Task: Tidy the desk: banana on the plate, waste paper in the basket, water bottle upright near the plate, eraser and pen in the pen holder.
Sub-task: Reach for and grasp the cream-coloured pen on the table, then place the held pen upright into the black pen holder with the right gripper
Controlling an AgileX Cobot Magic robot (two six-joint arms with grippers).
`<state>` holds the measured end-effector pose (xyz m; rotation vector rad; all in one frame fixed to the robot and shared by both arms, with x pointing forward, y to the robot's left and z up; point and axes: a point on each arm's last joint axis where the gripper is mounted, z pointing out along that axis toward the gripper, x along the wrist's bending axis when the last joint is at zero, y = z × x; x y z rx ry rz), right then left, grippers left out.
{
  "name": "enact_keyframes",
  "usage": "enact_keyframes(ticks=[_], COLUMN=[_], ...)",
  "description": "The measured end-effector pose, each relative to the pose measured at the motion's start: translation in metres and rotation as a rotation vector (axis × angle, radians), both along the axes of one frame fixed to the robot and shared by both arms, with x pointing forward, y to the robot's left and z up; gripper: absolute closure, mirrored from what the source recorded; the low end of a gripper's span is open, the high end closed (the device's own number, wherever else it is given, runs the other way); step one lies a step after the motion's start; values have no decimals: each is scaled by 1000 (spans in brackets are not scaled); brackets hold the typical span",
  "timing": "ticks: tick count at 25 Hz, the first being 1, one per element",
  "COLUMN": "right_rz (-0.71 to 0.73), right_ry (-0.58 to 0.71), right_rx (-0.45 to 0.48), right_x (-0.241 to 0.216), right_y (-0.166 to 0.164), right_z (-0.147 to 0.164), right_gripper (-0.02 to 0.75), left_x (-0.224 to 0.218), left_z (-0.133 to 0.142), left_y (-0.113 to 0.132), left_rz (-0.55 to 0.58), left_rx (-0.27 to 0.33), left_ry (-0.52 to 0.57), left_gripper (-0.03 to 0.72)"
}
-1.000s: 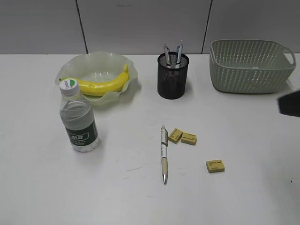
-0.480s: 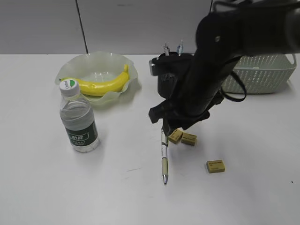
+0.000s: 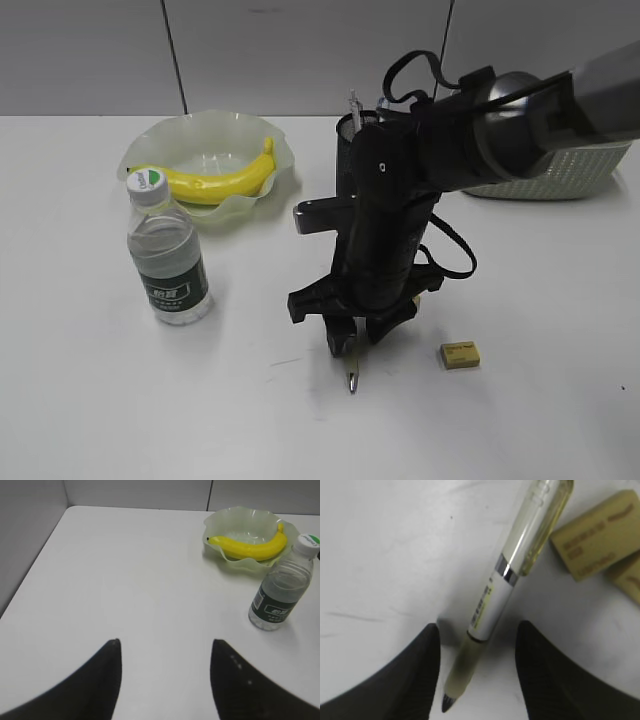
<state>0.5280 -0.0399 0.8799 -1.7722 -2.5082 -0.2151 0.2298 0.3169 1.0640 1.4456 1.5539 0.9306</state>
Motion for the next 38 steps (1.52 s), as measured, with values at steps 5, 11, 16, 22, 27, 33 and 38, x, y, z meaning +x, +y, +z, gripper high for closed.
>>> enact_keyframes(ticks=[5,11,16,22,27,33,38], right_rz=[-16,-14,29,166,-58,-66,-74], right_ry=[-5,-63,-452,-1242,-1458,-1364,-1346], right_rx=[5,49,259,590,498,464,471], right_x=[3,12,18,5,57,86,92], right_y=[2,10,6,-48,-78,-67,-63], right_z=[-4,6,89,158,114,51,39], right_gripper=[428,629,629,629,629,629,546], left_x=[0,0,0,0,0,0,0], left_z=[0,0,0,0,0,0,0], left_y=[0,0,0,-1,-1,-1,-1], left_rz=[-2,-3,-4,-4,-4,-4,-4], left_rx=[-2,-3,-5,-6,-6,-7,-7], left_ry=[0,0,1,1,1,0,0], left_gripper=[265,270,274,274,274,274,280])
